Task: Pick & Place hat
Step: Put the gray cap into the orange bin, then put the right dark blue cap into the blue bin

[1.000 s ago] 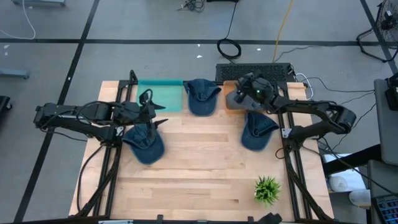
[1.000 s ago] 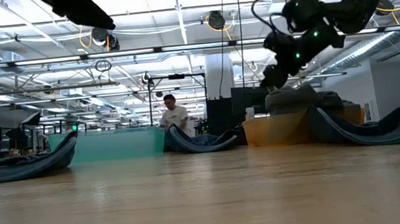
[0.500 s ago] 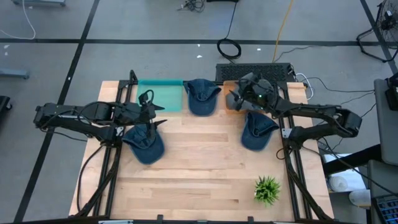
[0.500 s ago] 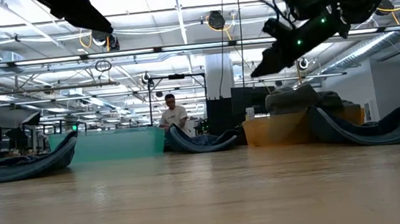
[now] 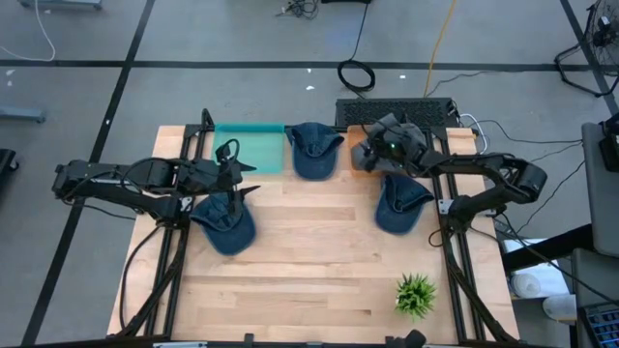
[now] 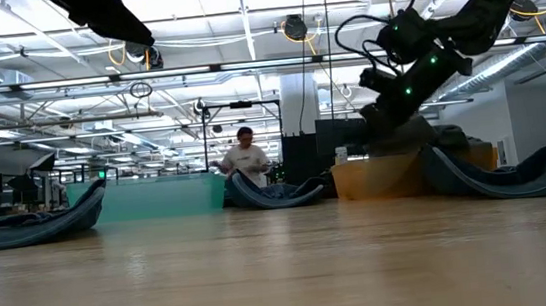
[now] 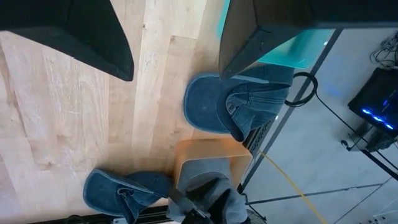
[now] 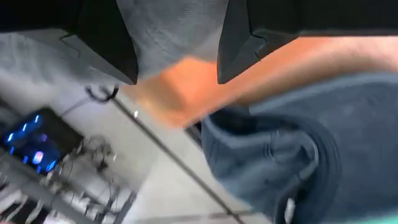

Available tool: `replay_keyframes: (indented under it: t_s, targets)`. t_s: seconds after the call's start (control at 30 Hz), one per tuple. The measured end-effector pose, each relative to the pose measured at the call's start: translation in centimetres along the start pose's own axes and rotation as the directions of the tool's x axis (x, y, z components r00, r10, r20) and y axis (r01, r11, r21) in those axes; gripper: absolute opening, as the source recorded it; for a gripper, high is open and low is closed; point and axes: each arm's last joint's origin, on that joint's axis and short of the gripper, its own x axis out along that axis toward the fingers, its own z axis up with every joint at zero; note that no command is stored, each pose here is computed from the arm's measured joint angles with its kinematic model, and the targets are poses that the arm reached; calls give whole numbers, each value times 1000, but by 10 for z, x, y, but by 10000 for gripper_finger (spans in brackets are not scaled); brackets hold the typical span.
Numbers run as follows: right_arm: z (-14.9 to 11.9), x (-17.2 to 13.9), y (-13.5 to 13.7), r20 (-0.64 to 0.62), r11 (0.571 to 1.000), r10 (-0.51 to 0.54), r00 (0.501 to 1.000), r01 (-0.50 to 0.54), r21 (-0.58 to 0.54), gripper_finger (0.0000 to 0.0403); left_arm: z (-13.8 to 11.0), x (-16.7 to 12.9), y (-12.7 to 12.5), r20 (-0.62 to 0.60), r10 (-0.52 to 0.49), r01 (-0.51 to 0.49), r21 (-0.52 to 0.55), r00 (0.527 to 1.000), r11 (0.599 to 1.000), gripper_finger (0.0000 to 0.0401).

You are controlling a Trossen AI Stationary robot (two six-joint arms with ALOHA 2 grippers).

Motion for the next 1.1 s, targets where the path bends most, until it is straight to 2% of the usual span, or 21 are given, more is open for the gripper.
replay_keyframes:
  t_s: [0.13, 0.23, 0.3, 0.4, 0.5, 0.6, 0.77, 0.9, 1.0, 1.1]
  targets:
    - [-8, 1, -4, -78, 999, -5, 997, 8, 33, 208, 0, 0, 0, 0, 0, 0, 0, 1000, 1000, 240]
    - [-8, 1, -7, -74, 1000, -12, 997, 13, 15, 208, 0, 0, 0, 0, 0, 0, 3, 1000, 1000, 244]
    - [-1, -1, -5, -9, 1000, -15, 1000, 15, -27, 208, 0, 0, 0, 1, 0, 0, 3, 1000, 1000, 247]
    - [19, -12, -1, 152, 999, -14, 988, 20, -36, 208, 0, 0, 0, 0, 0, 0, 1, 1000, 1000, 250]
    - [29, -25, 7, 206, 999, 15, 979, -5, -48, 208, 0, 0, 0, 1, 0, 0, -5, 1000, 1000, 248]
    - [34, -43, 22, 208, 996, -1, 978, 20, -87, 208, 0, 0, 0, 0, 0, 0, -19, 1000, 1000, 246]
    - [36, -75, 59, 202, 961, -74, 977, 124, -248, 208, 0, 0, 0, 1, 2, -2, -47, 1000, 999, 255]
    - [38, -103, 85, 252, 942, -150, 956, 216, -257, 210, 0, 0, 0, 0, 2, -2, -97, 1000, 995, 268]
    - [37, -124, 101, 297, 949, -129, 946, 204, -239, 224, 0, 0, 0, 0, 2, -2, -108, 1000, 994, 278]
    - [34, -144, 115, 330, 968, -118, 937, 182, -172, 247, 0, 0, 0, 0, 2, -2, -105, 1000, 994, 288]
